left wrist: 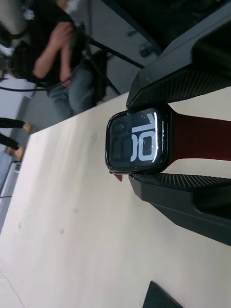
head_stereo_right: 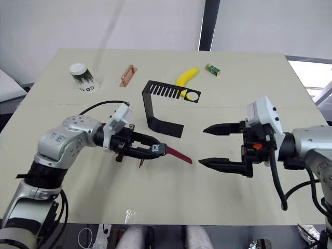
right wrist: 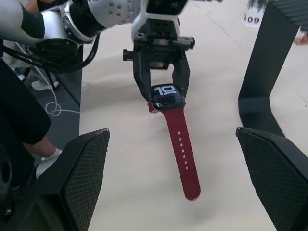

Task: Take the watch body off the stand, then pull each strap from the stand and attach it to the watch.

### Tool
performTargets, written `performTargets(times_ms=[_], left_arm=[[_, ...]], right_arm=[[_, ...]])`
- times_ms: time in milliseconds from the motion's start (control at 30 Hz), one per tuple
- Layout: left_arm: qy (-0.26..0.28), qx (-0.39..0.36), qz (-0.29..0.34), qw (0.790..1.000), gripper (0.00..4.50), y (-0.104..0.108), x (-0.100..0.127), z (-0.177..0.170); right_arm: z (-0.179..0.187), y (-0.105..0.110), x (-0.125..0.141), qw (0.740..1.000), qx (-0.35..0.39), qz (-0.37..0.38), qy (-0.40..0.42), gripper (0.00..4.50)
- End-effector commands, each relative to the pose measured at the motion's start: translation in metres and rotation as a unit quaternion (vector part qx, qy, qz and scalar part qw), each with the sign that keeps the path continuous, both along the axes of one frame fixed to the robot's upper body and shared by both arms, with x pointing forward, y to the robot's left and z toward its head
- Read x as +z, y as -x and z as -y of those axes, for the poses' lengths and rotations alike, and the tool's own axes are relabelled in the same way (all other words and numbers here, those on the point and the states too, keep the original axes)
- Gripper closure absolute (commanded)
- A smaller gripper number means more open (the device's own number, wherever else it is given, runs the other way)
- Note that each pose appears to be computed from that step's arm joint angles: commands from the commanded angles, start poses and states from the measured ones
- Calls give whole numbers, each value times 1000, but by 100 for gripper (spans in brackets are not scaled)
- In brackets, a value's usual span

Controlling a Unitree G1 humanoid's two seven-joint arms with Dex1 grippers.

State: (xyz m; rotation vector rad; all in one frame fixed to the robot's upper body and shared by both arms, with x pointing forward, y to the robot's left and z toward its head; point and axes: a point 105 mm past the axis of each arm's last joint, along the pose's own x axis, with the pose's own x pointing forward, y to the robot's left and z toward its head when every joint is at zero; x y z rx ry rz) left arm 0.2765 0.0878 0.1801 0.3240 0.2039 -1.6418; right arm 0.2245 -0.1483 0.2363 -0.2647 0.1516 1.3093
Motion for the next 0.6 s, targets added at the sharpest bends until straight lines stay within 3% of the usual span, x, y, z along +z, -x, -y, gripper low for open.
performTargets(times_ms=[33,267,600], left_arm=[[-37,-37,41,998,291,16,-17,-1],[-98,-24,67,993,291,18,-55,0],[-123,-4,64,990,291,36,-64,-6]], right_arm=[[-3,6,-7,1000,7,13,15,5],[-3,6,-30,999,4,12,43,5],[-7,20,-46,998,15,9,63,5]])
